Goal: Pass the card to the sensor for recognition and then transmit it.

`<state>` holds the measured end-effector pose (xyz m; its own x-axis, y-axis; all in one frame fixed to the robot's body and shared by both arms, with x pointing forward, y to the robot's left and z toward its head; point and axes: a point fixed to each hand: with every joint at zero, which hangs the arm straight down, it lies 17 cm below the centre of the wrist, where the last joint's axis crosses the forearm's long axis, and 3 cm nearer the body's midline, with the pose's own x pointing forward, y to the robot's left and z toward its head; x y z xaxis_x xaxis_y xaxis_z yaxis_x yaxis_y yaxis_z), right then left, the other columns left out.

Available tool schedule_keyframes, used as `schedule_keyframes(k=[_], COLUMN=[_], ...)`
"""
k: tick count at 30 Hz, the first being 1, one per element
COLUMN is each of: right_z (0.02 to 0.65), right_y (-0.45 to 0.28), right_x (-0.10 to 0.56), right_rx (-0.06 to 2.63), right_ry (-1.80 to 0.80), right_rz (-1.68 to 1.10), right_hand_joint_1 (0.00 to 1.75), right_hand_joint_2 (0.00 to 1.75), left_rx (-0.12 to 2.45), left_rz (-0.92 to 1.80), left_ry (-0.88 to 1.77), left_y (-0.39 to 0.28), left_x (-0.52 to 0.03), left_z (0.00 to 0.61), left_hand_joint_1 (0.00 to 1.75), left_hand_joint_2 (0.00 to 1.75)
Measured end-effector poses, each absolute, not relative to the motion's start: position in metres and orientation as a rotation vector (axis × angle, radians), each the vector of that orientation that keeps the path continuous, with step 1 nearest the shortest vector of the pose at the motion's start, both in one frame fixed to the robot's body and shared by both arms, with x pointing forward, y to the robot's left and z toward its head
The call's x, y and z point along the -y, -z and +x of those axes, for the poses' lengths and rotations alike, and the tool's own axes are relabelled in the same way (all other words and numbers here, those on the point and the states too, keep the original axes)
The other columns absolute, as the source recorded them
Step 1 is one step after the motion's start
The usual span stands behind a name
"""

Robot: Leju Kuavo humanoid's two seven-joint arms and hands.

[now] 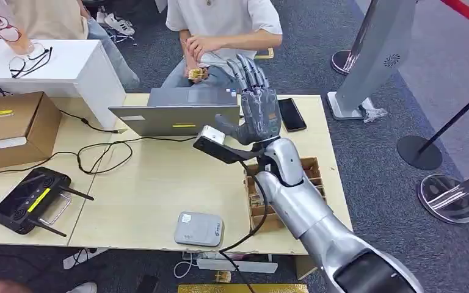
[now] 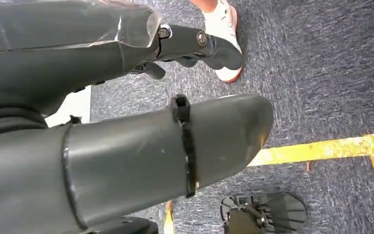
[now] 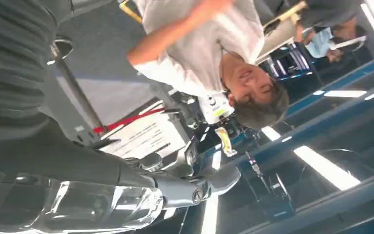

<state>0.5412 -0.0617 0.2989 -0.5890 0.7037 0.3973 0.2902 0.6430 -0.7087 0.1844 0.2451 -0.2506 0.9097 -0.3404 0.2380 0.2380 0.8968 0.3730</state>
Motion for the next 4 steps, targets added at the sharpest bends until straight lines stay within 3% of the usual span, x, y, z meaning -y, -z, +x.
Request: schedule_keyframes(k=[4], right_z=[0.5312], right_y=[-0.3039], right_x=[0.0586], right_rx=[2.209], right_ry=[-0.734], right_rz=[-0.660], right_hand_joint_1=[0.00], right_hand_joint_2=[0.00], left_rx=[0.303], left_rz=[0.345], left_ry=[0.298], left_y=[0.2508], left_x=[-0.2453], left_z=[0.1837], left_hand_joint_1=[0.00], left_hand_joint_2=[0.00])
